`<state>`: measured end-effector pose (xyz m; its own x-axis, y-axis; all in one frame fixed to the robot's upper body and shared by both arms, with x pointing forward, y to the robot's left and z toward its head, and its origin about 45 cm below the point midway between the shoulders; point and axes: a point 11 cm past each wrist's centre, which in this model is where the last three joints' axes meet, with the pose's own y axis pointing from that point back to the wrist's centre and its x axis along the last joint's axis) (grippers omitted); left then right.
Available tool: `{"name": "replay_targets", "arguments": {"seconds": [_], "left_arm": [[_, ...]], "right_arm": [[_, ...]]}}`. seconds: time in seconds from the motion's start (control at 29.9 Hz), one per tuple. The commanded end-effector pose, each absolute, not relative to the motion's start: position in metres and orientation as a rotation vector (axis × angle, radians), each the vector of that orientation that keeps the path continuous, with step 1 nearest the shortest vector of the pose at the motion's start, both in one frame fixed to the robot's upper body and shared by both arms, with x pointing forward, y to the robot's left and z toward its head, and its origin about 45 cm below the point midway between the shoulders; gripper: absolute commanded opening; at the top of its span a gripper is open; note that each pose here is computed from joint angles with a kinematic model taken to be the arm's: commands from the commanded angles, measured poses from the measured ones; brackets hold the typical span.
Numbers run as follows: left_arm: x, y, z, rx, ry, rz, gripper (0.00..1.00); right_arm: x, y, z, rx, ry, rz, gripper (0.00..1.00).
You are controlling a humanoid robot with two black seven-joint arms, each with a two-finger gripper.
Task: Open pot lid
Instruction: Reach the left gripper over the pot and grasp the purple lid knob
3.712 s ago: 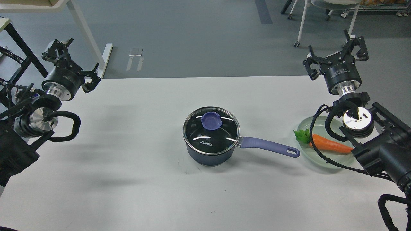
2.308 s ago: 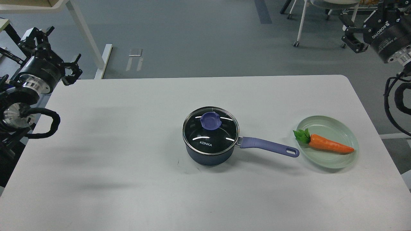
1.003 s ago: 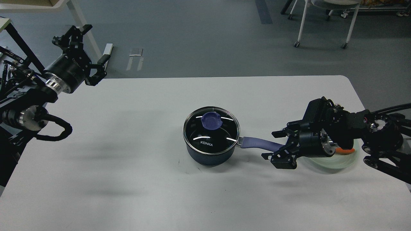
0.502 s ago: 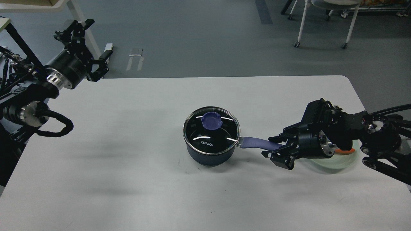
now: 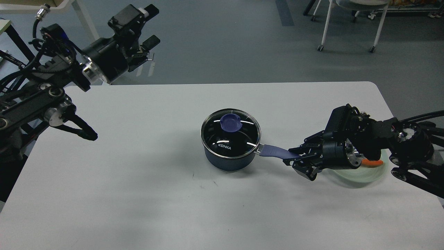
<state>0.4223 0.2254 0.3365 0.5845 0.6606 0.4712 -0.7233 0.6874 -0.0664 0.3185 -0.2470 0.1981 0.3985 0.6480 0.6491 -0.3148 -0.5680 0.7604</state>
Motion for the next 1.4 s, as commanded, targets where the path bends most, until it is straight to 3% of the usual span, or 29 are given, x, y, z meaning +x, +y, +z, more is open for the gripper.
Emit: {"name": "replay_targets", "arguments": {"seconds": [0.0, 0.17, 0.4, 0.77, 1.37], "left_arm": [[0.402, 0.175, 0.33, 0.241, -0.786, 0.604, 0.98], [0.379, 0.126, 0.291, 0.37, -1.141, 0.369, 0.97], [0.344, 0.114, 0.221, 0.459, -1.508, 0.094, 0.96], [0.387, 0.125, 0.189, 0.645, -1.495, 0.146, 0.96], [0.375, 0.121, 0.181, 0.597, -1.462, 0.099, 0.92]], "right_arm": [[0.318, -0.246, 0.198, 1.748, 0.291, 1.327, 0.23], [0.318, -0.245, 0.199, 1.749, 0.29, 1.331, 0.23], [0.317, -0.244, 0.198, 1.753, 0.293, 1.33, 0.23], [0.313, -0.233, 0.194, 1.777, 0.312, 1.34, 0.23], [0.313, -0.234, 0.193, 1.776, 0.311, 1.339, 0.23]]}}
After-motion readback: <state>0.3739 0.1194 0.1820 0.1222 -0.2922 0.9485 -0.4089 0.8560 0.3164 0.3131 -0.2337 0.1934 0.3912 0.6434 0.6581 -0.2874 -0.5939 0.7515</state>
